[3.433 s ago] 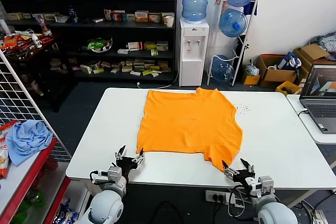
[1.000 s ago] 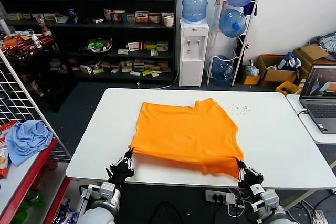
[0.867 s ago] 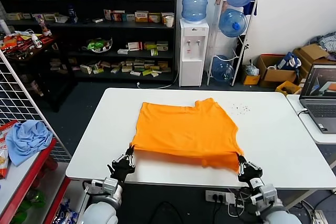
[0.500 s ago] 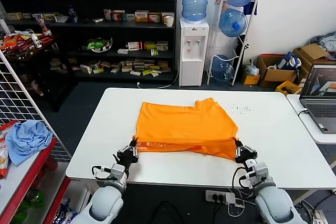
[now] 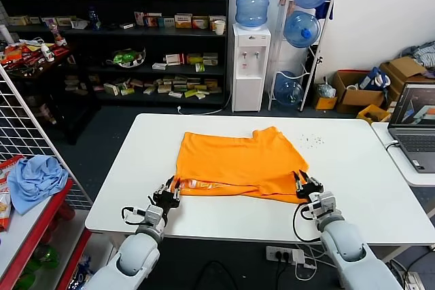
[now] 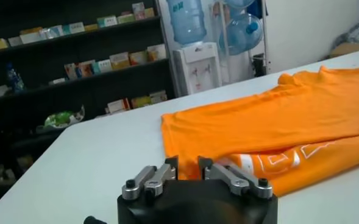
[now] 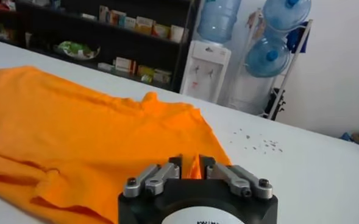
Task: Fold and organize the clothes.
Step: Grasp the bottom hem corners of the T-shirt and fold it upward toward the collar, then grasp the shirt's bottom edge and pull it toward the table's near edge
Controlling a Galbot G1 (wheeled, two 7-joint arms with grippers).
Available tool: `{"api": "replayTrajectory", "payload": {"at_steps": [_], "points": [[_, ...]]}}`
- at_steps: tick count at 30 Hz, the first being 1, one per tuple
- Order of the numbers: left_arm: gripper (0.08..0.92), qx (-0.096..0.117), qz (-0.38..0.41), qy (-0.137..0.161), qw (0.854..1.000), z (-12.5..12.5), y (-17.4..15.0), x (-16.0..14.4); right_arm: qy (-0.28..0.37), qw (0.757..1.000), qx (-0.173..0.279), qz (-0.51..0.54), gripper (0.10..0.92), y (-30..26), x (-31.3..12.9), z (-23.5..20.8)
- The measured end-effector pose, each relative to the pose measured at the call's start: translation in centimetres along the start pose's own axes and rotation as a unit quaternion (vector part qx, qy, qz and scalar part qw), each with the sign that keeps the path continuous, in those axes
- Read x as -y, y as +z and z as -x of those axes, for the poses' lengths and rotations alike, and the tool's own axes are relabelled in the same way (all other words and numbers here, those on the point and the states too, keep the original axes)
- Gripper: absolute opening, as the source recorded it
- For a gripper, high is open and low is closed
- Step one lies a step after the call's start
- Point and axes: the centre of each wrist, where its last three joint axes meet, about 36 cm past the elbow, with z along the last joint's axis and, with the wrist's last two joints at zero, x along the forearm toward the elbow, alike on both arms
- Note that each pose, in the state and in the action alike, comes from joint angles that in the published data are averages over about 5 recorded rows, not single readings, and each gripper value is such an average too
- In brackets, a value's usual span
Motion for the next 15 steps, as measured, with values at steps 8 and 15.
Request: {"api": "replayTrajectory", "payload": {"at_steps": [8, 15], "points": [[0.636, -0.019, -0.036, 0.002, 0.999, -1.7, -0.7, -0.2, -0.001, 0.999, -0.033, 0.007, 0.672, 0.6, 0.3, -2.8], [0.804, -0.039, -0.060, 0.002, 0.997, -2.0, -0.9, -0.1, 0.001, 0.998, -0.062, 0.009, 0.786, 1.5, 0.2, -4.2]]}}
